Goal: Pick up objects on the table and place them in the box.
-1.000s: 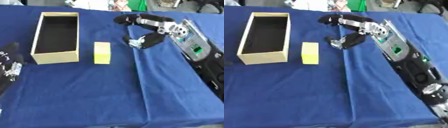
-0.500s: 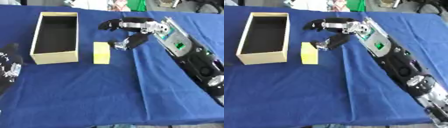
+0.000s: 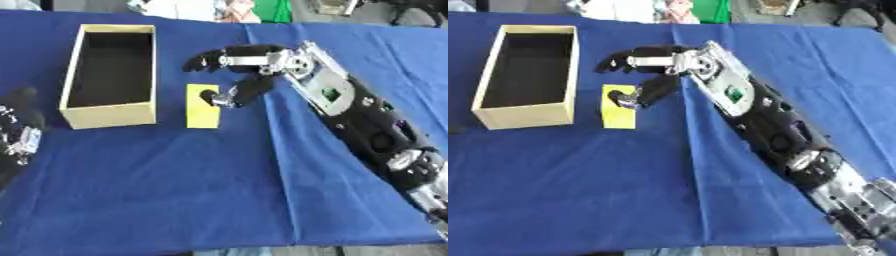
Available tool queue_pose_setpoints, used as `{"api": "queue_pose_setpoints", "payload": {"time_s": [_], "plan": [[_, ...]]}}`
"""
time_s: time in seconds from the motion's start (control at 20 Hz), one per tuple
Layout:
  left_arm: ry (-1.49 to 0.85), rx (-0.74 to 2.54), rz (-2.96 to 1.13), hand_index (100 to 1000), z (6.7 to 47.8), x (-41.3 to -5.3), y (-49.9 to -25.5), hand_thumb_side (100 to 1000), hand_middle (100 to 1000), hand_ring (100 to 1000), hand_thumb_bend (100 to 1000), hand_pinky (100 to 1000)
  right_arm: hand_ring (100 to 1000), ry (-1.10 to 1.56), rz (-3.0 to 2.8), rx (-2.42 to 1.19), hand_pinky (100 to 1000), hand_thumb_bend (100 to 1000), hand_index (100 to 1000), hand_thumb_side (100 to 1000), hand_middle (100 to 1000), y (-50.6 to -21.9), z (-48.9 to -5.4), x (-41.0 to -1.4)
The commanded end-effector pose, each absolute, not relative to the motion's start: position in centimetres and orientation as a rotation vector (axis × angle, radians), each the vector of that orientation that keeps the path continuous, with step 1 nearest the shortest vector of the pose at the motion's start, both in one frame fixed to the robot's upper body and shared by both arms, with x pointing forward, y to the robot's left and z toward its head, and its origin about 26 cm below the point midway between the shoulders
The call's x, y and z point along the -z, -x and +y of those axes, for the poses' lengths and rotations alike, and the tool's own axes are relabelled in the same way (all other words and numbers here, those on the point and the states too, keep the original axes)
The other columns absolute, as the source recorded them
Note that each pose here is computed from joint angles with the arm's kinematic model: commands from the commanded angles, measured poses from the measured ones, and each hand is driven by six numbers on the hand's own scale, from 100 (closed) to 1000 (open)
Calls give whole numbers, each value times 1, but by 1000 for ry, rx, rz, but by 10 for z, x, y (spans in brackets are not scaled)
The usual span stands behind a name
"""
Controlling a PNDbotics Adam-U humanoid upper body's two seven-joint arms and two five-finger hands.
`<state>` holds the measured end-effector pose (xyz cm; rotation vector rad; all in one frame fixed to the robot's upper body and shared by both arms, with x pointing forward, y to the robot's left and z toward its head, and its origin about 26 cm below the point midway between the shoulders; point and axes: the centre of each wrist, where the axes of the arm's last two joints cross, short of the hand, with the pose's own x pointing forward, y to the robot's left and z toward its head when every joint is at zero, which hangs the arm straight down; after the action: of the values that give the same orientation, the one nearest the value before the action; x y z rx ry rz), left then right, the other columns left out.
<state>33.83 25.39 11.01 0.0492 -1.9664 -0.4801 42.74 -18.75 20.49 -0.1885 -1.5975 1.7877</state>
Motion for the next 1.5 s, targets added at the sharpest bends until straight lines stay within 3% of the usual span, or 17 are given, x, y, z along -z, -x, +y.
{"api": "queue_pose_setpoints", "payload": {"time_s": [0.05, 0.35, 0.7, 1.1, 1.5], "plan": [[-43, 491, -1986, 936, 252, -116, -338, 515, 912, 1000, 136, 706, 1000, 288, -1586, -1788, 962, 100, 1000, 599, 1000, -435, -190, -209], [-40, 491, -1984, 936, 252, -115, -338, 518, 912, 1000, 135, 706, 1000, 382, -1526, -1783, 959, 100, 1000, 540, 1000, -445, -194, -195], [-40, 490, -1985, 936, 252, -115, -338, 521, 912, 1000, 131, 705, 1000, 433, -1484, -1797, 952, 100, 1000, 542, 1000, -449, -196, -186], [-39, 489, -1983, 937, 252, -115, -338, 524, 913, 1000, 127, 705, 1000, 438, -1553, -1777, 949, 100, 1000, 478, 1000, -447, -197, -202], [-40, 488, -1983, 937, 253, -115, -338, 525, 913, 1000, 125, 705, 1000, 414, -1564, -1790, 952, 100, 1000, 525, 1000, -439, -195, -213]]}}
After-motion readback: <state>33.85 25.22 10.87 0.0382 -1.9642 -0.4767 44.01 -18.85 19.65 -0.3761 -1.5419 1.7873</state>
